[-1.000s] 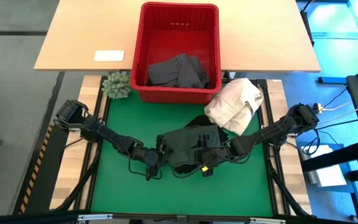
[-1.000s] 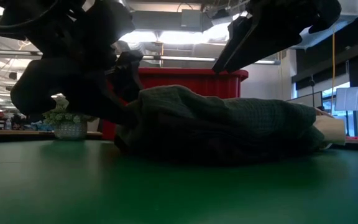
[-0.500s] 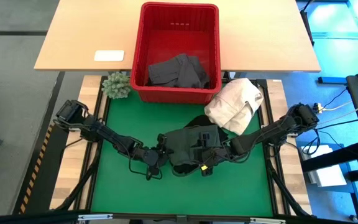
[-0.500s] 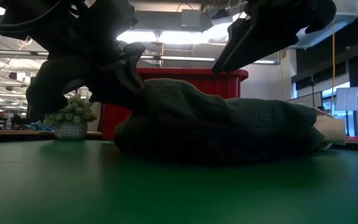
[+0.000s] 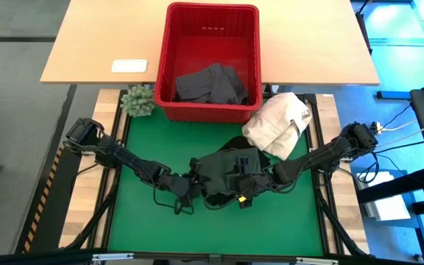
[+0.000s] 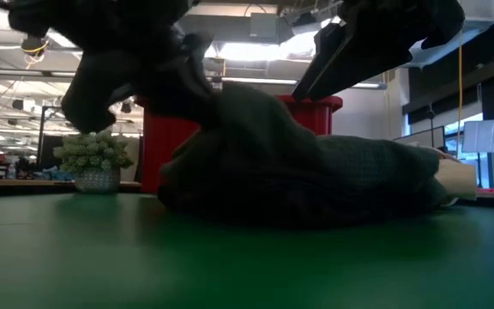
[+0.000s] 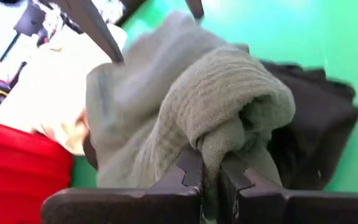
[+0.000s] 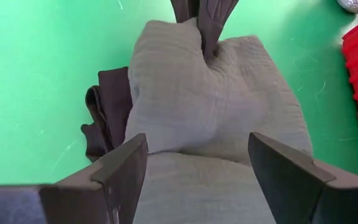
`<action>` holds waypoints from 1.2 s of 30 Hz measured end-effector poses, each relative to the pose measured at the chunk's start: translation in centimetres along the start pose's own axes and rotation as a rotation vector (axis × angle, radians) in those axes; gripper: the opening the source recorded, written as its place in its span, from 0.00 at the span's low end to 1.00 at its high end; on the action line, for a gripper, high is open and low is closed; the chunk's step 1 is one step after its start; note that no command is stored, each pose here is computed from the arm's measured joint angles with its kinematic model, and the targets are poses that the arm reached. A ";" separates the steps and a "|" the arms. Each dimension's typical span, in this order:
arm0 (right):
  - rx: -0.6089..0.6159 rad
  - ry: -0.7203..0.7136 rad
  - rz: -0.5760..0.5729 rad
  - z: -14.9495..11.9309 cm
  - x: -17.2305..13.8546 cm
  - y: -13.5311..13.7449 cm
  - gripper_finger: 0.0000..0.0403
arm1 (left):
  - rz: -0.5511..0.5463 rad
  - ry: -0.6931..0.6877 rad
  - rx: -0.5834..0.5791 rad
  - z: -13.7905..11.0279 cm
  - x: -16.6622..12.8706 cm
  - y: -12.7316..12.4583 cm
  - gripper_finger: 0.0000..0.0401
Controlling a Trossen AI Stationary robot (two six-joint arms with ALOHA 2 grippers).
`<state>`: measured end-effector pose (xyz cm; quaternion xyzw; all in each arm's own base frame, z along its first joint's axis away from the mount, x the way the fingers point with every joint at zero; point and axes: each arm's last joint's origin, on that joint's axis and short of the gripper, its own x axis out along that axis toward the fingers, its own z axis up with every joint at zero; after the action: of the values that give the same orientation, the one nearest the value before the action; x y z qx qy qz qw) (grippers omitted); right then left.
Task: Fold laundry
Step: Put the green folded polo shirt into the red bin
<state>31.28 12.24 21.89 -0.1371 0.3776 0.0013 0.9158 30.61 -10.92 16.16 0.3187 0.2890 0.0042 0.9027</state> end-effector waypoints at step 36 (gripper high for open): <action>-0.114 0.344 -0.018 -4.4 0.4 3.7 0.69 | 0.064 0.037 0.031 1.2 0.3 1.9 0.00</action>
<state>28.16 14.63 17.70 -0.1904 0.5266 -0.0093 0.8285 31.84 -10.02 17.81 0.3415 0.2951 0.0347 0.8917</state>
